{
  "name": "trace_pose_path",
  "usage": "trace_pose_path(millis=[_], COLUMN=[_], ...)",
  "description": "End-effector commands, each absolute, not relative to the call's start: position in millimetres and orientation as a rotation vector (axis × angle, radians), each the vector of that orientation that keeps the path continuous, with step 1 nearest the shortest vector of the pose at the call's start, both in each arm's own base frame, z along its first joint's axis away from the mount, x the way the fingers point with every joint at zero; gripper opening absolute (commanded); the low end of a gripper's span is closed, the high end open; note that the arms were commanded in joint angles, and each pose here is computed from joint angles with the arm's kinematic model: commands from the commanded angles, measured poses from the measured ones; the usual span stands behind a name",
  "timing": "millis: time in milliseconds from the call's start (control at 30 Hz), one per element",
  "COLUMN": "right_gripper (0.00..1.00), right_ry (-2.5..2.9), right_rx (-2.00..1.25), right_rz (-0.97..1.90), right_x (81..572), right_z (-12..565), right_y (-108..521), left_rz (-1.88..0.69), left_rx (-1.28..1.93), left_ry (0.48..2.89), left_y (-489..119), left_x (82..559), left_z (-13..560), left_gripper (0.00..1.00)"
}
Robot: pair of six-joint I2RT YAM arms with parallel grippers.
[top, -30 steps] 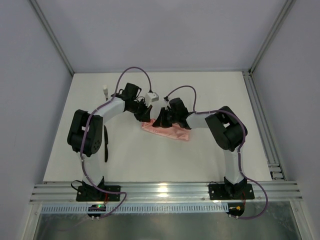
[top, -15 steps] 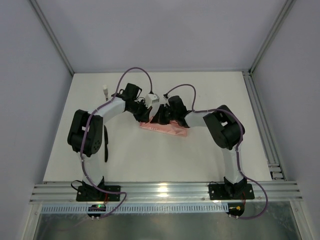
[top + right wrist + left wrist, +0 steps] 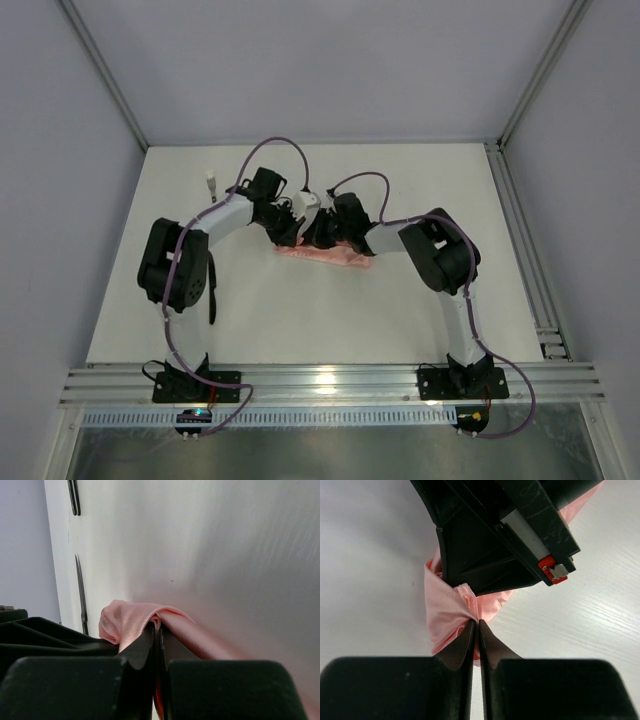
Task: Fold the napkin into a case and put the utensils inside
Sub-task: Stuff the top corner of the smaller-rectangle-folded napkin into the folded napkin.
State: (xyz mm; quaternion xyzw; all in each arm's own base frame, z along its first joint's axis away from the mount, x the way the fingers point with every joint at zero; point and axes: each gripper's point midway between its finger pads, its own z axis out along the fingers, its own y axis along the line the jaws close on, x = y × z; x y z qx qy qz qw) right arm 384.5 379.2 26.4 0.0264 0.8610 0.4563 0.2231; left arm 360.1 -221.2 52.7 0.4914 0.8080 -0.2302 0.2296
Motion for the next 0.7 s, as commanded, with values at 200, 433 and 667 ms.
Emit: trace_pose_path(millis=[200, 433, 667], right_gripper=[0.04, 0.16, 0.25], right_ry=[2.34, 2.351, 2.37], right_rx=[0.009, -0.141, -0.147], right_rz=[1.269, 1.186, 1.14], right_x=[395.1, 393.3, 391.8], right_z=[38.5, 65.8, 80.2], right_y=[387.9, 371.8, 339.1], left_rz=[-0.57, -0.543, -0.65], left_rx=[1.438, 1.359, 1.293], left_ry=[2.376, 2.435, 2.449], left_y=[-213.2, -206.0, -209.4], left_x=[354.5, 361.9, 363.1], left_z=[14.0, 12.9, 17.9], left_gripper=[0.07, 0.06, 0.06])
